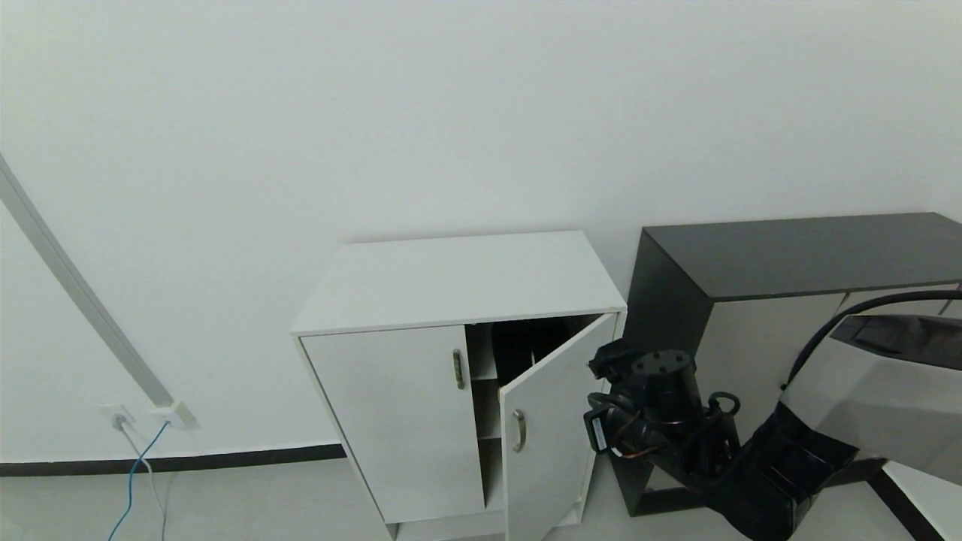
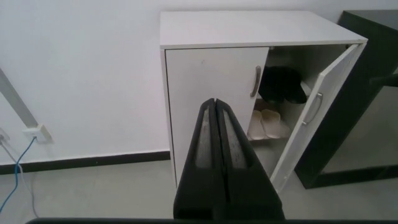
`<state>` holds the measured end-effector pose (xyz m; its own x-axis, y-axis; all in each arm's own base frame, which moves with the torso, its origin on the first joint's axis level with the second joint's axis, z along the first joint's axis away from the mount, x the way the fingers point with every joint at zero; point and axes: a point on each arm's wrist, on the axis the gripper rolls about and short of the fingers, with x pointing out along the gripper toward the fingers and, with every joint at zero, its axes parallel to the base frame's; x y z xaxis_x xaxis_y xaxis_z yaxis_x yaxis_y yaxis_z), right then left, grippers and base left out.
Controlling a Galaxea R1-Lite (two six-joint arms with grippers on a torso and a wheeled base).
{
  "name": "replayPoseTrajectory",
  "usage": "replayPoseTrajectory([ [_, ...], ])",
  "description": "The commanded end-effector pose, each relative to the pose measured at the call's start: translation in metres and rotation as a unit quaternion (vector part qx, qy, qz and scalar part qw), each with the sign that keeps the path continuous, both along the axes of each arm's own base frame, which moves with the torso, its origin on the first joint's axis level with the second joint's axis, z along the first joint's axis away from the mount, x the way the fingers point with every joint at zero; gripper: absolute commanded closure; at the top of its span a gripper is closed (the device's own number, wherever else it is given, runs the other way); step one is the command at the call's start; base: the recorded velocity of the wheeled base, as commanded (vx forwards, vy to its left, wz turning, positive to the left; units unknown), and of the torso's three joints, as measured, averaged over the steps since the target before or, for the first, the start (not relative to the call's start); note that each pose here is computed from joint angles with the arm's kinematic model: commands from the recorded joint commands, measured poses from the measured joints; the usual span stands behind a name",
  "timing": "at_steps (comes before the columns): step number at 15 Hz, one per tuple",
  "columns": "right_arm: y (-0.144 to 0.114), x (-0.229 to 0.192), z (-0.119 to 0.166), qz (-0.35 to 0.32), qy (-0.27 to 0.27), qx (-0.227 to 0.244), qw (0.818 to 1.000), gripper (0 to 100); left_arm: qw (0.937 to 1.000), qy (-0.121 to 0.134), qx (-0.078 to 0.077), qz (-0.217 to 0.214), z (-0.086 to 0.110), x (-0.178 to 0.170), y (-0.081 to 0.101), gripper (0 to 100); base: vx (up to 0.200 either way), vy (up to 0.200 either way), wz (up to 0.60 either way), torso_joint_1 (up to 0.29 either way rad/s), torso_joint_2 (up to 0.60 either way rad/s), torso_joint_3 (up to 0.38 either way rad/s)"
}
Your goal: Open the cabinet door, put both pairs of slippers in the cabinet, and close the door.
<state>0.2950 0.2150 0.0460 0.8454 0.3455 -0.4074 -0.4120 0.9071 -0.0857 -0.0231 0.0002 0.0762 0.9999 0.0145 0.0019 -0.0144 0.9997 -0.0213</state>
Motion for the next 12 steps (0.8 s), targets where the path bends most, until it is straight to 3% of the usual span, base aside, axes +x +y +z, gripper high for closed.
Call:
replayPoseTrajectory([
  [1,0.000,-0.001,-0.001,0.001,0.002,-0.001,1.000,100,1.0000,0.000,0.000,0.000,0.000,0.000,0.000,100,0.000,0.000,0.60,-0.002,0.00,-0.007],
  [2,0.000,-0.001,-0.001,0.002,0.002,0.001,1.000,100,1.0000,0.000,0.000,0.000,0.000,0.000,0.000,100,0.000,0.000,0.60,0.007,0.00,0.007],
  [12,-0.010,-0.018,-0.011,0.065,0.035,0.002,0.997,100,1.0000,0.000,0.000,0.000,0.000,0.000,0.000,100,0.000,0.000,0.00,0.000,0.00,0.000],
])
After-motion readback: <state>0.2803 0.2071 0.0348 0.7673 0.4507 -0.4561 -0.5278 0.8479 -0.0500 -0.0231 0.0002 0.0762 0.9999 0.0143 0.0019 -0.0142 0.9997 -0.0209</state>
